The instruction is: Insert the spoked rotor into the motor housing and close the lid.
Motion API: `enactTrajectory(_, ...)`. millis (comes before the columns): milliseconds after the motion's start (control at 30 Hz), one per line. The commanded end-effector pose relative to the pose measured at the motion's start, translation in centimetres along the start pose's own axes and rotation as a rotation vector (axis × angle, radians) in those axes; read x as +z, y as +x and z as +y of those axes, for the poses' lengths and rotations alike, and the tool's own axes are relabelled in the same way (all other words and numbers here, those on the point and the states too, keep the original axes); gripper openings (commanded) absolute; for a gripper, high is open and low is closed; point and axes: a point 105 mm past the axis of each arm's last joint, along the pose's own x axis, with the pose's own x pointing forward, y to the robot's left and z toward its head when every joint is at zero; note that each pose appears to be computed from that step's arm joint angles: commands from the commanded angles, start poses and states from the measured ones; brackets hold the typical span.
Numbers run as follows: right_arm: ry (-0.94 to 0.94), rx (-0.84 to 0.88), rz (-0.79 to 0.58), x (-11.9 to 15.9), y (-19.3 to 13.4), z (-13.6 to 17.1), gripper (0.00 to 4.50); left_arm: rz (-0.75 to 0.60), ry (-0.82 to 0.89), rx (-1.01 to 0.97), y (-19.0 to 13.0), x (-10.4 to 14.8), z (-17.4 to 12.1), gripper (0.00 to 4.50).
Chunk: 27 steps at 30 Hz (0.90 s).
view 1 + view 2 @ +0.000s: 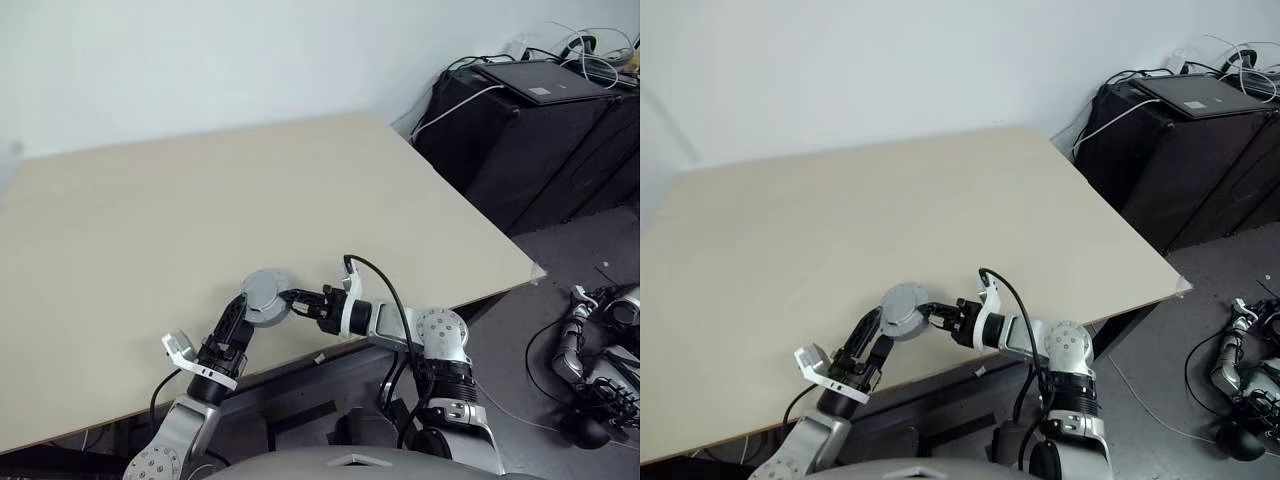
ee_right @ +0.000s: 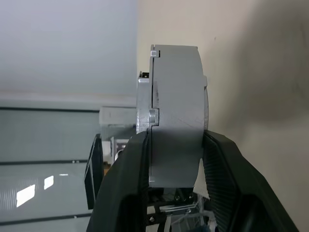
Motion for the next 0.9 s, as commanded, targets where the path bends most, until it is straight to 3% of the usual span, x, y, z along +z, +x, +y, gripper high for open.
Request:
enactTrajectory(33,0.022,0.189,0.052,-2.32,1.9,3.44,1.3,-0.007,-0.06,-0.083,1.16,-1.18,-1.35,4.5)
enactTrajectory(700,0.018,0.229,0.067,-2.54,1.57,4.04,1.3,-0.006,-0.055,-0.087,1.55,-1.46,-1.28,4.5)
enactTrajectory(800,0.017,0.225,0.069,-2.53,1.6,3.99,1.3,-0.015,-0.059,-0.091,1.55,-1.35,-1.32,3.91)
enactTrajectory(900,0.016,0.222,0.07,-2.53,1.61,3.95,1.3,-0.017,-0.062,-0.094,1.52,-1.35,-1.34,2.88)
